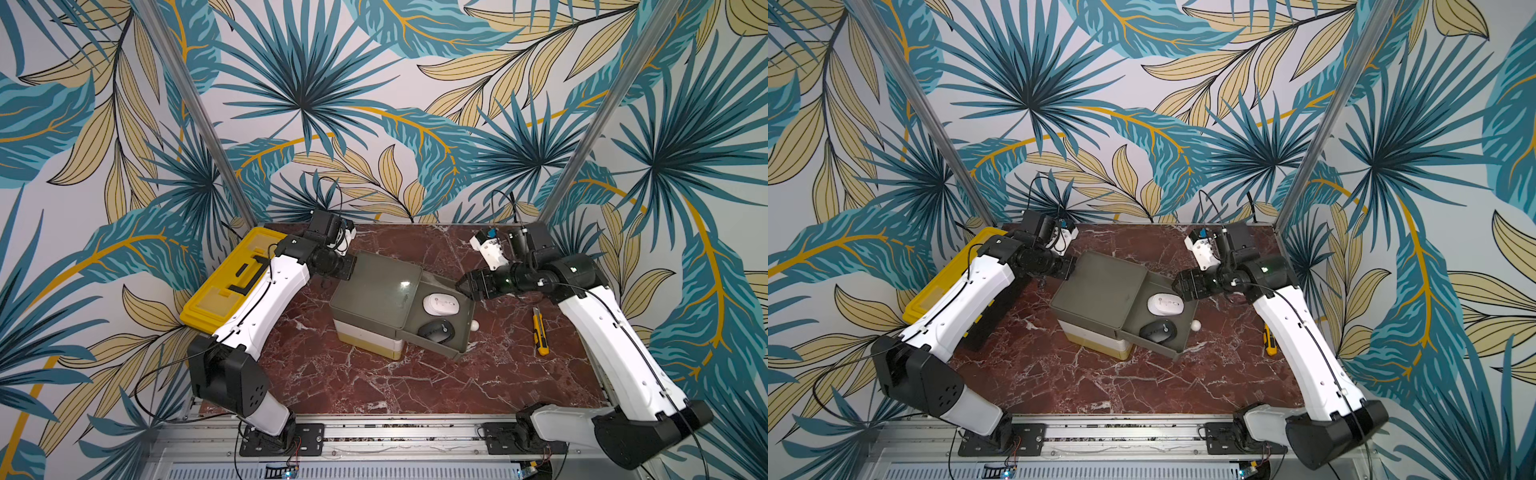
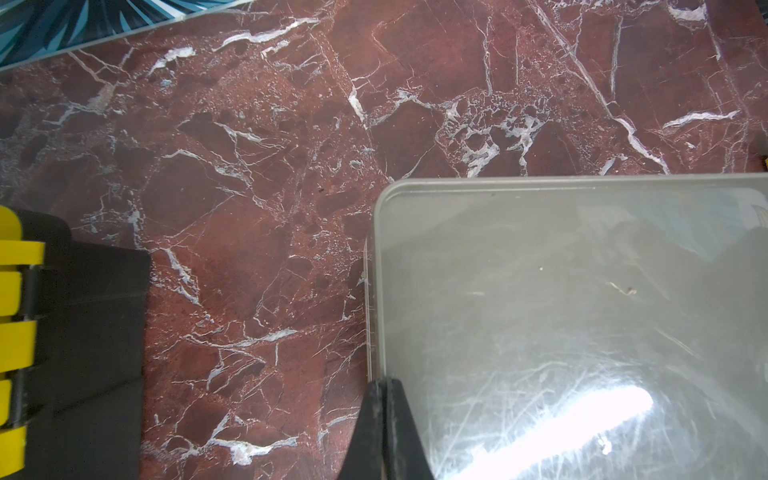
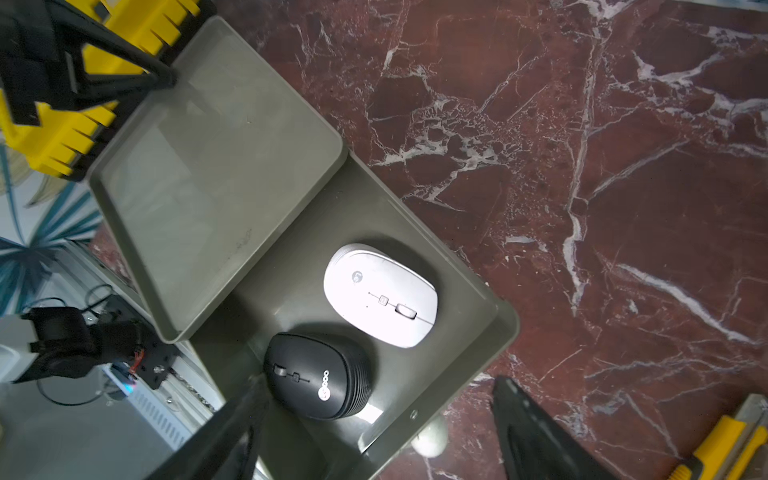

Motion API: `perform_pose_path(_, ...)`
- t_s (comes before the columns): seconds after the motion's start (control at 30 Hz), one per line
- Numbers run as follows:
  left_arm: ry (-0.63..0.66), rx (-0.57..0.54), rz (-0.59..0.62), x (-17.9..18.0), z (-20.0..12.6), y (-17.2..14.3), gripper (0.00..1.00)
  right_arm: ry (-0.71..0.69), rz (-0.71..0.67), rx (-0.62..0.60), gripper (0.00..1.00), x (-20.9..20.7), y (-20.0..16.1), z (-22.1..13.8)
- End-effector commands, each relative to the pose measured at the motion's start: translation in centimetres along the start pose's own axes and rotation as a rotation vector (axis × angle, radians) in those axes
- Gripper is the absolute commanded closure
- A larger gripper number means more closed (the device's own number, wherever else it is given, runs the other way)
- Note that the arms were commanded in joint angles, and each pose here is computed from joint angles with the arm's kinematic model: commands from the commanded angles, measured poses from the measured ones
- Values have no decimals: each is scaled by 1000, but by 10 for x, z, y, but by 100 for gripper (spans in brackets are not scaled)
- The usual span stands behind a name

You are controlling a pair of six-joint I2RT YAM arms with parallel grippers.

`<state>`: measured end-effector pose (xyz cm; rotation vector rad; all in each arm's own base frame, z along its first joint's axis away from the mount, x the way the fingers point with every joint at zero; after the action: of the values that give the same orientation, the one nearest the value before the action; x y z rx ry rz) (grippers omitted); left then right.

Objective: Take the mice out of the drawer
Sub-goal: Pick up the mouse from the drawer.

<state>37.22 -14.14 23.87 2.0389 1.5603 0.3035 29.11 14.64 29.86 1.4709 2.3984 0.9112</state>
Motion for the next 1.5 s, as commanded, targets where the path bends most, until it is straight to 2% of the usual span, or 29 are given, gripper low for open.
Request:
perform_pose_path(0.0,62,203,-23,21,22,-50,100,-85,-172,195,14,-4,-18,22)
perform_pose_path(0.13,53,204,-20,20,24,-49,100,-126,-329,249,14,10,-20,49)
perform_pose_path(0.23,48,204,-17,20,25,-49,100,-196,-357,266,15,1,-21,62)
perform_pose_path(0.4,41,208,-13,19,27,-51,100,-173,-415,244,18,3,-22,75)
perform_pose_path(0.63,38,205,-10,18,26,-52,100,-104,-464,291,18,9,-36,93)
perform_pose_path(0.8,38,209,-7,18,27,-54,100,-78,-489,273,18,12,-32,100)
perform_pose_path(1.2,36,205,2,18,27,-55,100,-79,-501,334,22,7,-35,126)
perform_pose_path(1.47,32,205,2,18,29,-54,100,-10,-483,301,22,19,-35,116)
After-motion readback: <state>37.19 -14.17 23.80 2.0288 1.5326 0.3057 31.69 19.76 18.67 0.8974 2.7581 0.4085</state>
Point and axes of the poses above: each gripper's point midway between its finger pads, its own z axis out along the fingers, its own x axis along the line the jaws close on, y = z × x, the point moved 1 cm from there along -z, back along the fingers, and after that the axes turned 3 degrees about -z, right-handed, at the moved point
